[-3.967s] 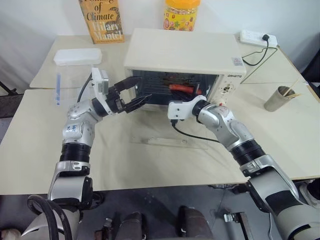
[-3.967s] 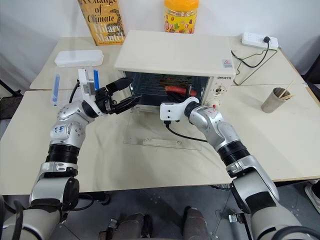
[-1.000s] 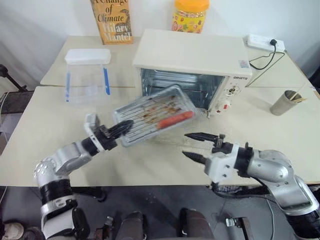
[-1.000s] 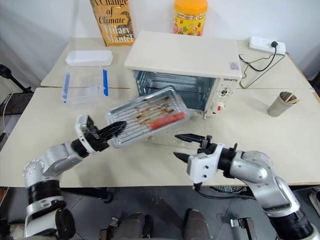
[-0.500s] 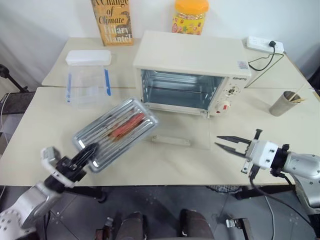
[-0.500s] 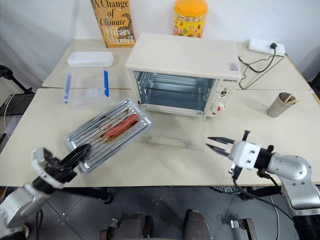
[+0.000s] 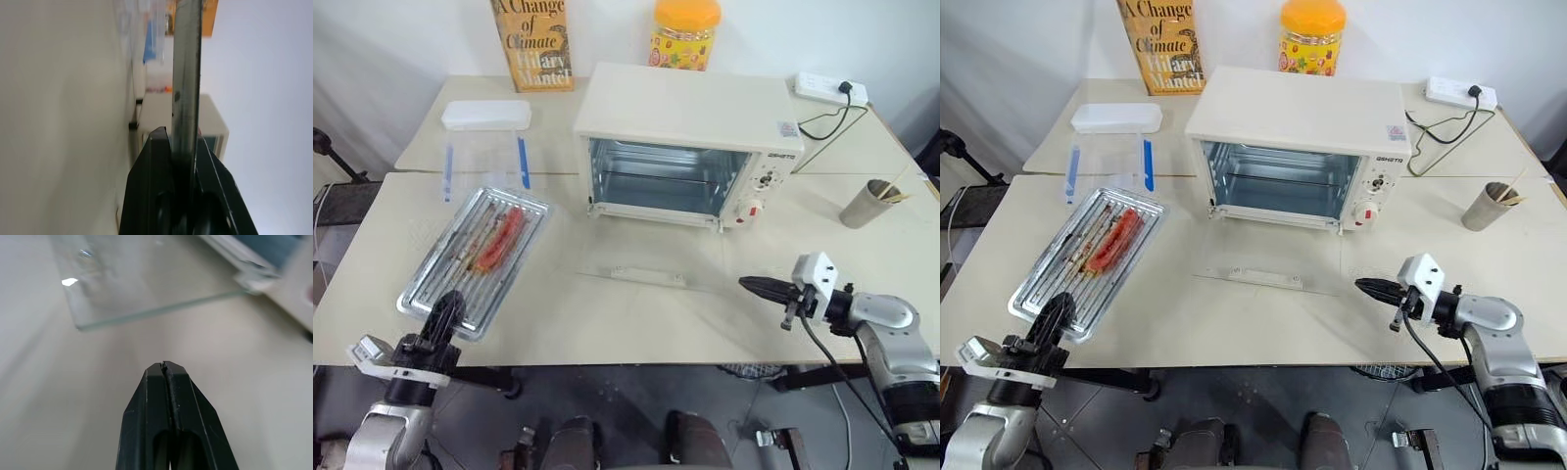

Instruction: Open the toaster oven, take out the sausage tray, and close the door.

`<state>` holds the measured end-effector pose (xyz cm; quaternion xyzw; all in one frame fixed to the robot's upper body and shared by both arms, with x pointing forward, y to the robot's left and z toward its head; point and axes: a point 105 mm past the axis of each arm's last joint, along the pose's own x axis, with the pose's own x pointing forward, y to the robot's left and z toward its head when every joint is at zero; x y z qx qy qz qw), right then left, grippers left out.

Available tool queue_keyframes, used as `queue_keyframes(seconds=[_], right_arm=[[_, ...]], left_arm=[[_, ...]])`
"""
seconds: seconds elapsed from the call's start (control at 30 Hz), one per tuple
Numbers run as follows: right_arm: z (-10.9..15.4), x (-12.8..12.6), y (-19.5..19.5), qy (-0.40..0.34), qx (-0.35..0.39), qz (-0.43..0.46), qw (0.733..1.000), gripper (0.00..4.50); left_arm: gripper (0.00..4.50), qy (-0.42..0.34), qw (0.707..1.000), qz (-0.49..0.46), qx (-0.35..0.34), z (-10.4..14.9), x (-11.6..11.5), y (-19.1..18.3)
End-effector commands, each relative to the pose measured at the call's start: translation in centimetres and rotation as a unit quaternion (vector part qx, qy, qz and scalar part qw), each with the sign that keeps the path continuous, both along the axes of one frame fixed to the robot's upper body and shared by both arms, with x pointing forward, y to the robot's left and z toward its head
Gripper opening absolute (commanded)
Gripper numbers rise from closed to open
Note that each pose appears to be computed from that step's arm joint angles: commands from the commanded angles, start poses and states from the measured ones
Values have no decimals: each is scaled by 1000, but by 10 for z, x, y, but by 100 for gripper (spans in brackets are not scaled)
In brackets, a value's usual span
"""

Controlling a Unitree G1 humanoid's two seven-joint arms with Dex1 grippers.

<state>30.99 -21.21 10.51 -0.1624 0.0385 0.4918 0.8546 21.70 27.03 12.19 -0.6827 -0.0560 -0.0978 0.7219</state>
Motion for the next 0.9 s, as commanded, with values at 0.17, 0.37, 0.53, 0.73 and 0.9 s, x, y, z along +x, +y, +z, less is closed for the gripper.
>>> queue_keyframes(seconds=[0.17, 0.37, 0.53, 0.73, 0.9], right_arm=[[16, 7, 17, 23, 56, 57, 997, 4], [57, 5, 23, 18, 113, 72, 991, 4], [103, 2, 23, -24, 163, 55, 985, 4], [138, 1, 24, -47, 218, 31, 974, 4], [133, -14, 29, -61, 174, 22, 983, 4]], left_arm=[[0, -24, 1000, 15, 12, 19, 0, 6], [0, -26, 1000, 14, 10, 22, 4, 1], [0, -32, 999, 4, 15, 25, 6, -2], [0, -36, 999, -16, 25, 25, 6, -6], [0, -43, 997, -47, 44, 28, 4, -16]])
